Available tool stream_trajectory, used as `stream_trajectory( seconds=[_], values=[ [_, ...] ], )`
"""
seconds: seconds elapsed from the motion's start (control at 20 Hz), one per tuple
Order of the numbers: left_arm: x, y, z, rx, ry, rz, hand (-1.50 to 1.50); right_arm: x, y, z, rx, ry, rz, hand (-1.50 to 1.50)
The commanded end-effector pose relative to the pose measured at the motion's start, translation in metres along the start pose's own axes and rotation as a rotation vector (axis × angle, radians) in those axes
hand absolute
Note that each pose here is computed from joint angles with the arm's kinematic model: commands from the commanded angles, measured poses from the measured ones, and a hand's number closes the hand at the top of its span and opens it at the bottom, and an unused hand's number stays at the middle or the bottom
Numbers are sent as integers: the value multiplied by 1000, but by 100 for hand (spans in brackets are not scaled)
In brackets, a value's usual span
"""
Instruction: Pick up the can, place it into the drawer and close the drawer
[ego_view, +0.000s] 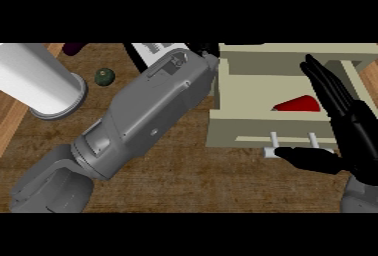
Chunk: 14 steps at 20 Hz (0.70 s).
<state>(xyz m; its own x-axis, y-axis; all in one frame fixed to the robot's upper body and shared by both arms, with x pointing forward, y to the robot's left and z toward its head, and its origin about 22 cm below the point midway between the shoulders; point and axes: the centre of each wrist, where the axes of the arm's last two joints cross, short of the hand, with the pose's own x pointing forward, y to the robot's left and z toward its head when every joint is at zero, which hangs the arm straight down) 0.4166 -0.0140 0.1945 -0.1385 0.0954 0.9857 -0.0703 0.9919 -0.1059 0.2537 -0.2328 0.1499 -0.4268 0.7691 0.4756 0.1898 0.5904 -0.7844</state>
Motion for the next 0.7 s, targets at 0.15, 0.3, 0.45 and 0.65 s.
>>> stream_trajectory(
  seconds=[0.15,0.3,0.45,0.65],
  values=[
    [6,8,2,1,1,-16,-150,-19,53,-50,96,-29,185,-150],
    [-13,41,-5,19,11,-17,-150,-30,55,-62,162,-27,269,-150],
    [1,51,-7,43,-7,-41,-150,-30,81,-76,158,4,313,-150],
    [22,60,-14,56,-2,-10,-150,-48,111,-89,181,36,348,-150]
  ],
)
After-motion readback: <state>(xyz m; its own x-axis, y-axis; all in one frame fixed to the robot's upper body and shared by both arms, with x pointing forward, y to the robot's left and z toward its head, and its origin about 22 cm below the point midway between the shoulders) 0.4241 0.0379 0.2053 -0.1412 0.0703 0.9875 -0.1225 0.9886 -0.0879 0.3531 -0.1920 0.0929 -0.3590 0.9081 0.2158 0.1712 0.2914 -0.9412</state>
